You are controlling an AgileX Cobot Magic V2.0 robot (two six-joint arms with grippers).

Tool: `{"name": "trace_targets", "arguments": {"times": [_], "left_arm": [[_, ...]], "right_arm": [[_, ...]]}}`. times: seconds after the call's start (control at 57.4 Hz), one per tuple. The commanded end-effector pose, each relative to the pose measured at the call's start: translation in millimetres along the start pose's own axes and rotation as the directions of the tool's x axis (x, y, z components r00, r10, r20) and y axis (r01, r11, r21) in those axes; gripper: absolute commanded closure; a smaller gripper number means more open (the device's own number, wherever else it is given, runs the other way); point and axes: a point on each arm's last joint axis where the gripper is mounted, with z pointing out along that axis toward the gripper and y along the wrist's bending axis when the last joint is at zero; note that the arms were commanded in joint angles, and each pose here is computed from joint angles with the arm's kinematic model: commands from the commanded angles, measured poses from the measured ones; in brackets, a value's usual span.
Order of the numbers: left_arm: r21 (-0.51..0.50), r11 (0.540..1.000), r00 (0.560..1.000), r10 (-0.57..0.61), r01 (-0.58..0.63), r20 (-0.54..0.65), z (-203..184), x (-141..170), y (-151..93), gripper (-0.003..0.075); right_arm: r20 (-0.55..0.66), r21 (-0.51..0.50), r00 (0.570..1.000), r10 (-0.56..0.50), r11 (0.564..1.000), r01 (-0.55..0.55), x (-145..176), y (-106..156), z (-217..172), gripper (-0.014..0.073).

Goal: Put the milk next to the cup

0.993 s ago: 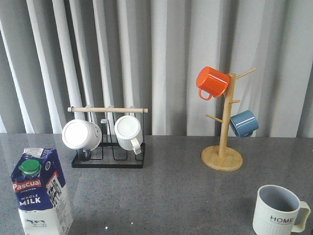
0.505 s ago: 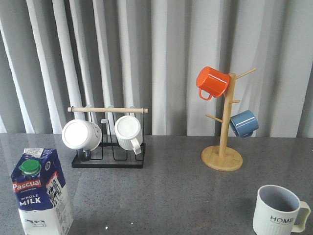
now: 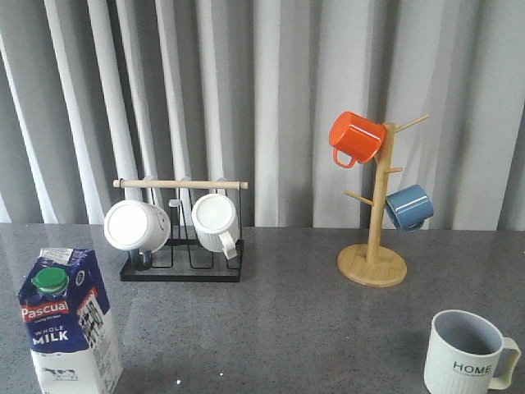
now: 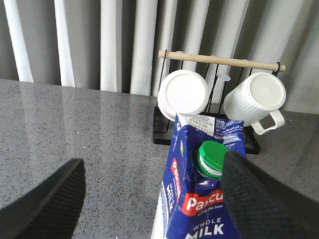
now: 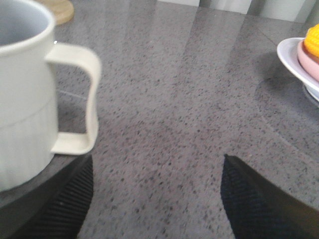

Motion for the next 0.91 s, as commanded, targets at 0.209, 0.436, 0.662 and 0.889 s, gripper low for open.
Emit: {"name": "trace_targets", "arguments": {"times": [0.209,0.436,0.662,0.889], "left_arm": [[0.013,1.000,0.994,-0.004,0.003,0.111,-3,-19,-3,0.0186],[0.013,1.000,0.994,-0.004,0.003,0.111,-3,-19,-3,0.0186],[0.013,1.000,0.994,-0.004,0.003,0.111,-3,-19,-3,0.0186],[0.013,1.000,0.994,-0.004,0.003,0.111,-3,-19,-3,0.0186]], "right_arm": [[0.119,-0.068,0.992,-0.037,0.997,0.046,-23,0,6,0.0067],[0.141,-0.079,0.989,-0.038,0.996,0.049,-22,2,13,0.0067],[0.181,-0.089,0.983,-0.039,0.995,0.056,-22,4,21,0.0067],[0.194,-0.073,0.981,-0.015,0.997,0.030,-17,3,27,0.0067]]}}
